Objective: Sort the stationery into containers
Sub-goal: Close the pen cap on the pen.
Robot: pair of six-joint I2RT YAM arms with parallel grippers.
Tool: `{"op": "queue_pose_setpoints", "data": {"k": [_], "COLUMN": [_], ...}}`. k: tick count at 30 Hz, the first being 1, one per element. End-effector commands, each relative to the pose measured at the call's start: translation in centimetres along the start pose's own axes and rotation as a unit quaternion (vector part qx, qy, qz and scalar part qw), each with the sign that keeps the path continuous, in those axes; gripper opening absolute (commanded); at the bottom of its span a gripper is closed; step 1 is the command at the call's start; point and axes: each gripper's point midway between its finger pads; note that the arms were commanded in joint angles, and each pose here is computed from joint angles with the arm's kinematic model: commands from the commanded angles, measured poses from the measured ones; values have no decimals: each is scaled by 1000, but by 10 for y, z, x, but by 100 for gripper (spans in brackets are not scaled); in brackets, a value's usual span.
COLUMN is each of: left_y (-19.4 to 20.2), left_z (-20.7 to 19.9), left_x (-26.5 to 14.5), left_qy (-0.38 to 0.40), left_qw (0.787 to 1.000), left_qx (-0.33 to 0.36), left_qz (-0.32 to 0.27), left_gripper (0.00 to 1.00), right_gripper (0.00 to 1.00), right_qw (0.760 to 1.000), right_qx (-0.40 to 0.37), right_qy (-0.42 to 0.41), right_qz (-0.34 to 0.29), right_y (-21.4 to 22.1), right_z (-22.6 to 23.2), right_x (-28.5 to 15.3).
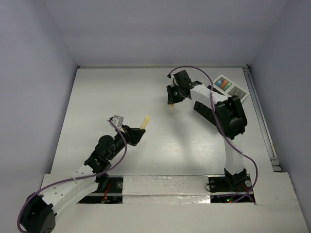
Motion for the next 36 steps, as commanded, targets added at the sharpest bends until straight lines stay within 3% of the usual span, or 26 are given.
{"op": "queue_pose_setpoints", "data": {"k": [1,2,3,5,7,8,9,12,22,36], "left_y": [-22,-21,-25,-29,-34,-32,-37,-40,-33,-41], "left_z": [-3,-1,-2,0,5,9,8,12,16,8], "left_x": [7,9,11,15,19,21,23,31,50,51], "left_qy": [-5,-12,-13,-23,-45,-55,-56,-71,-86,-80], "left_qw": [999,999,999,998,997,997,996,995,994,993], "left_qx": [-10,-11,-12,-14,-17,-19,-20,-14,23,34], "left_qz": [-44,-42,-45,-51,-58,-56,-63,-68,-64,-77], "left_gripper": [0,0,0,0,0,0,0,0,0,0], "right_gripper": [3,2,2,3,2,2,2,2,3,5], "right_qw": [969,961,937,931,908,907,889,868,857,873], "right_qx": [105,120,138,151,173,187,206,242,277,279], "right_qy": [-70,-89,-129,-157,-185,-194,-211,-226,-245,-242], "right_qz": [-211,-232,-293,-293,-334,-325,-350,-369,-360,-319], "right_y": [-87,-91,-116,-99,-109,-91,-98,-93,-89,-78], "right_z": [49,59,73,96,110,118,123,131,151,161], "right_x": [-61,-70,-100,-101,-128,-122,-133,-144,-135,-104]}}
Point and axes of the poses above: each gripper's point midway between its finger pads, its own x axis out along the fingers, its own z axis along the line the jaws close on, y = z × x, and after that the axes turned 6 degrees about -x, right-handed
